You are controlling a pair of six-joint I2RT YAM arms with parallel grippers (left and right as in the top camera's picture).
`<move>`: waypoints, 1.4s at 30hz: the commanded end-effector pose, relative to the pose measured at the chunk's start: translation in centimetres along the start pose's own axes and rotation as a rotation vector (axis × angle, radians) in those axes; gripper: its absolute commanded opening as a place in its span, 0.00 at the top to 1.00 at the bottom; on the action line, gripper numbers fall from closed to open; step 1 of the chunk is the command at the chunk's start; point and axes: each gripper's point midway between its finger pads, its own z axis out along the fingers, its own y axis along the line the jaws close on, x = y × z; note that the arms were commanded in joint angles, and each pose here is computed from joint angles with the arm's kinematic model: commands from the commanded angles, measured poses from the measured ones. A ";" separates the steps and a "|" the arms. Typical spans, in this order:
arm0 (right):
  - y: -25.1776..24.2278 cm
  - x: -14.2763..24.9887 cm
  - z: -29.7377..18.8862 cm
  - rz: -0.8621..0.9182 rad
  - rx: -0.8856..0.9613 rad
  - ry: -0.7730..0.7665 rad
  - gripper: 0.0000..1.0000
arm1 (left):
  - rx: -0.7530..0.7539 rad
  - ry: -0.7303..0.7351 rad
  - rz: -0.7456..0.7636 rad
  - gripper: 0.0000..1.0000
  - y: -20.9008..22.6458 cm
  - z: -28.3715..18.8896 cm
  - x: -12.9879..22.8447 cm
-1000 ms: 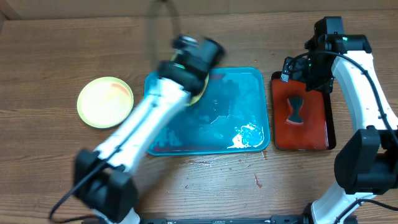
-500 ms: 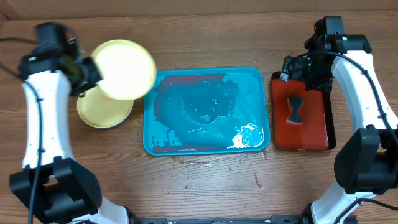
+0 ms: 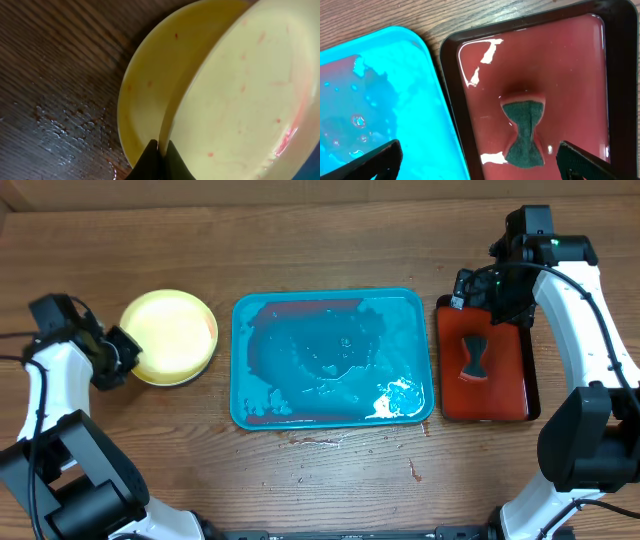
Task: Clean dirty plates on tray and stack at the side
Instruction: 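Carry the yellow plate left and set it on the plate stack, then release the plate with the left gripper and raise the right gripper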
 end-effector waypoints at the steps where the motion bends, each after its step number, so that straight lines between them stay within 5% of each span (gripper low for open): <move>1: 0.2 -0.5 -1.0 -0.005 -0.013 -0.029 0.00 | -0.018 -0.008 -0.076 0.96 0.8 0.9 0.5; 10: 0.2 -0.4 -1.0 -0.004 -0.011 -0.024 0.00 | -0.125 -0.043 -0.117 0.96 2.8 1.0 0.2; 11: 0.2 -0.4 -1.0 -0.004 -0.011 -0.024 0.00 | -0.124 -0.043 -0.117 0.90 2.8 1.0 0.2; 15: 0.2 -0.4 -1.0 -0.004 -0.012 -0.025 0.00 | -0.113 -0.033 -0.113 0.35 2.5 1.0 0.4; 17: 0.2 -0.4 -1.0 -0.004 -0.012 -0.025 0.00 | -0.085 -0.017 -0.095 0.25 1.9 1.1 0.7; 27: 0.4 -0.4 -2.4 -0.009 -0.017 -0.048 0.00 | 0.237 0.006 0.102 0.32 -5.7 -3.6 -0.1; 31: 0.8 -0.4 -5.3 -0.020 -0.033 -0.110 0.00 | 0.294 -0.067 0.295 0.13 -9.7 -9.0 -0.2; 34: 1.1 0.1 -8.7 -0.030 -0.050 -0.182 0.00 | 0.293 -0.147 0.430 0.00 -12.5 -12.6 0.4; 42: 0.2 5.3 -18.0 -0.040 -0.038 -0.337 0.00 | 0.105 -0.295 0.568 0.00 -14.7 -14.3 1.1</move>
